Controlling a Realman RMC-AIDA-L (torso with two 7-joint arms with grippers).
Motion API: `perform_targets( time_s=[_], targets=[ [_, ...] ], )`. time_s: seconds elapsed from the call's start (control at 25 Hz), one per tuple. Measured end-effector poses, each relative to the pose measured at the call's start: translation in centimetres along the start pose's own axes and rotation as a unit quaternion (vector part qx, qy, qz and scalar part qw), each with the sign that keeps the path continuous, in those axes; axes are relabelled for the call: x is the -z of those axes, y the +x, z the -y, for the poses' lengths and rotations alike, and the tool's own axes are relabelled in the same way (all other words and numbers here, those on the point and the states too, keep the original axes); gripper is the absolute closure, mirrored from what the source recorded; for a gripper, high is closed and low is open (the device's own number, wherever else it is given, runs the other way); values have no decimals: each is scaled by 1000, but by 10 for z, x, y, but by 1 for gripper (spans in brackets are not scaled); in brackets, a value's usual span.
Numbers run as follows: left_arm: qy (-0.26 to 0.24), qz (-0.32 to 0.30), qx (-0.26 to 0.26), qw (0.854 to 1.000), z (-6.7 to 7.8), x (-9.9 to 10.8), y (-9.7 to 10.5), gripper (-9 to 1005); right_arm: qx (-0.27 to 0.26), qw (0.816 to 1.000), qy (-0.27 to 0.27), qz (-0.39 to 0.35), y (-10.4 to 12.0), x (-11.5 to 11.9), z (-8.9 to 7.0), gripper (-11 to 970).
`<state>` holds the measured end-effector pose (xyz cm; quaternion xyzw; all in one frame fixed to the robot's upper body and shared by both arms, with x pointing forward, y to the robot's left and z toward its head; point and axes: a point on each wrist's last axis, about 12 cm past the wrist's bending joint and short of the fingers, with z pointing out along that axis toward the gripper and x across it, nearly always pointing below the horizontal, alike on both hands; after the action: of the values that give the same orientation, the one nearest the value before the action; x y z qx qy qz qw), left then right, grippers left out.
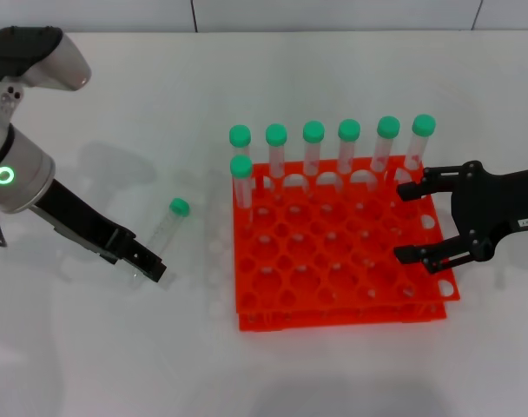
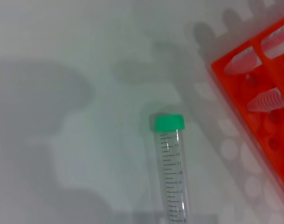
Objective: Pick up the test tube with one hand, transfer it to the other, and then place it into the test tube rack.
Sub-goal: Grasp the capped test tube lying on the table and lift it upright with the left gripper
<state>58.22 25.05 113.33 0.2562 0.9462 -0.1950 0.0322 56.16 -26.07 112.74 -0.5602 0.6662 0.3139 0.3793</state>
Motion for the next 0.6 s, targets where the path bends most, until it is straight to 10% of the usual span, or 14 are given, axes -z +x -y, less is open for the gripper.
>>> perform_targets(
  time_s=[0.6],
  targets=[
    [-10,-13,-1,1000,2,-8,-7,352,3,1000,1,3,0,-4,-1,90]
  ],
)
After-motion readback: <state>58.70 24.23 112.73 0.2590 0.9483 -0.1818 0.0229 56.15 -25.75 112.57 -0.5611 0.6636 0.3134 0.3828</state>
